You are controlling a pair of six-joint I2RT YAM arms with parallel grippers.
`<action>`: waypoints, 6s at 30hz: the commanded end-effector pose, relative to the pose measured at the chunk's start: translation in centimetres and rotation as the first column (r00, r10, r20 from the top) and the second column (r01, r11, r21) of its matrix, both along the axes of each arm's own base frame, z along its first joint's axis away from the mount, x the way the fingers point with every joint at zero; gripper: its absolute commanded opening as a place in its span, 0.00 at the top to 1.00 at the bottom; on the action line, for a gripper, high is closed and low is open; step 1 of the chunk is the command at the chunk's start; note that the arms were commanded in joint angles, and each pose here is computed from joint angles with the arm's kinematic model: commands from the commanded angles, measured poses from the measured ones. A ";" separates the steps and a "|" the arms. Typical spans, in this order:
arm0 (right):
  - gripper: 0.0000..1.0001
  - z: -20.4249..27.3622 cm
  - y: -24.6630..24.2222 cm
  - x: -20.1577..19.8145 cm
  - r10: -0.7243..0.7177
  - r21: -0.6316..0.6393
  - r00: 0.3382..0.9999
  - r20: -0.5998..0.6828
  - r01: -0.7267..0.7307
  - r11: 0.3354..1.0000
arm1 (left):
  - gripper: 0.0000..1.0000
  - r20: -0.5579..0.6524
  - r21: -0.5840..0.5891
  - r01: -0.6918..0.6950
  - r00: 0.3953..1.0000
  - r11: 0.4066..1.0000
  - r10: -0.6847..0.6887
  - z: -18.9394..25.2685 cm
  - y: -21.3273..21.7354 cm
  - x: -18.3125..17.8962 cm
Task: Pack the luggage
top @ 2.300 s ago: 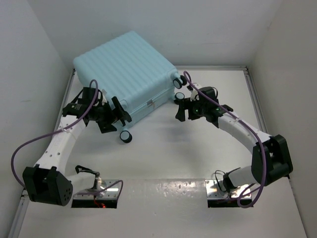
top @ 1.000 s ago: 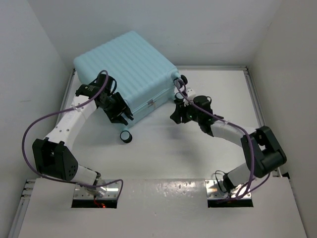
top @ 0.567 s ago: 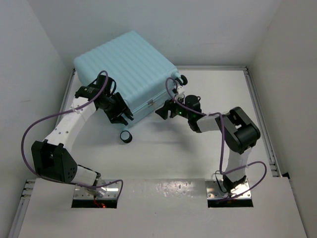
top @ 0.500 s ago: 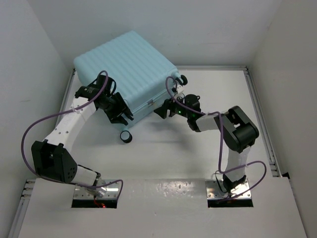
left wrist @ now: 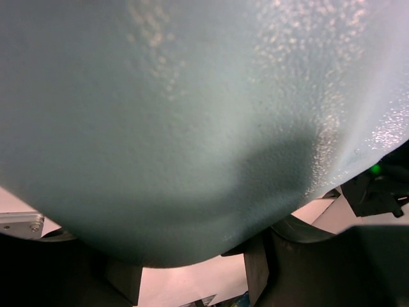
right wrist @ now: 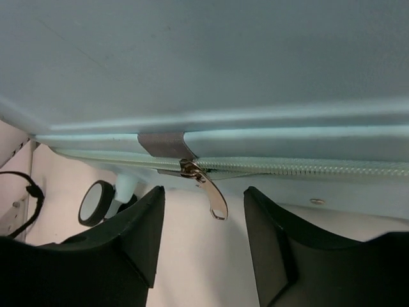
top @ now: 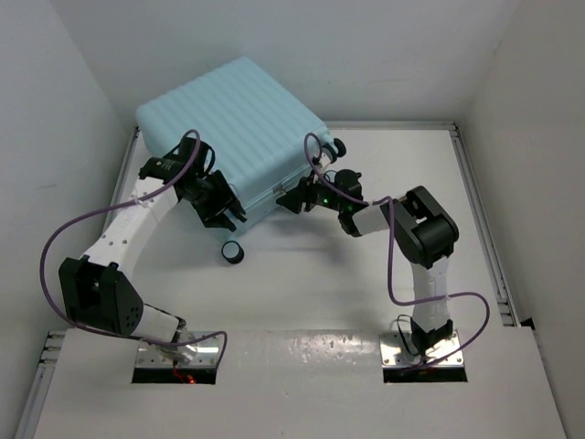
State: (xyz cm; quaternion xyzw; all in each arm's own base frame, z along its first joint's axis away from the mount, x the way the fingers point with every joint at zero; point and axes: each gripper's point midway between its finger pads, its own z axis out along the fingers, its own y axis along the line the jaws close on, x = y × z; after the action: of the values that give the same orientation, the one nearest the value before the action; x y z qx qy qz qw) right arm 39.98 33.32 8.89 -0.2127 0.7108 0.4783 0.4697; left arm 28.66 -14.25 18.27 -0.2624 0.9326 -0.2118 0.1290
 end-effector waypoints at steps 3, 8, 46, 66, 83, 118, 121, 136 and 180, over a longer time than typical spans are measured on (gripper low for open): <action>0.50 2.3 0.7 0.8 0.036 0.065 0.997 0.067 -0.040 0.997 | 1.00 0.224 0.114 0.177 0.954 0.978 -0.199 -1.0 -0.7 5.4; 0.51 2.5 1.1 0.9 0.050 0.082 0.996 0.067 -0.055 0.995 | 1.00 0.233 0.113 0.176 0.952 0.978 -0.198 -0.7 -0.7 5.5; 1.00 -0.4 -12.2 8.1 -0.541 -0.249 0.817 0.200 0.576 0.779 | 1.00 0.236 0.223 -0.112 0.970 0.968 0.058 -0.6 14.3 7.1; 1.00 0.8 -20.8 16.0 -0.680 -0.192 0.706 0.198 0.708 0.679 | 1.00 0.300 0.457 -0.281 0.942 0.844 0.151 -0.3 27.7 13.8; 1.00 0.5 -16.6 29.8 -0.660 -0.037 0.712 0.240 0.686 0.727 | 1.00 0.296 0.548 -0.059 0.946 0.835 -0.128 -1.9 25.8 17.6; 0.18 3.5 -12.4 6.0 -0.127 -0.144 0.966 -0.225 0.096 0.985 | 0.04 0.642 0.543 -0.060 0.672 0.838 -0.369 13.8 16.4 13.0; 0.15 7.5 -12.2 7.1 -0.147 -0.132 0.976 -0.160 0.126 0.983 | 0.01 0.656 0.548 -0.082 0.659 0.833 -0.367 14.8 16.4 11.5; 0.10 15.8 -9.2 6.6 -0.125 -0.314 0.986 -0.106 0.086 0.945 | 0.01 0.629 0.638 -0.307 0.737 0.706 -0.248 15.5 20.9 6.9; 0.26 9.6 -14.8 -15.8 0.224 -0.567 0.974 -0.038 -0.206 0.798 | 0.04 0.562 0.246 -0.105 0.826 0.964 -0.054 2.9 26.8 18.1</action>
State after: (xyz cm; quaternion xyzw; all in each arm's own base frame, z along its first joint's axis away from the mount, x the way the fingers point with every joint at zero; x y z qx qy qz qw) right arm 25.20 19.09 17.96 -0.4230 0.7930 0.2801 0.3372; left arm 43.04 15.39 19.38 -0.2418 0.8809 -0.0695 0.4009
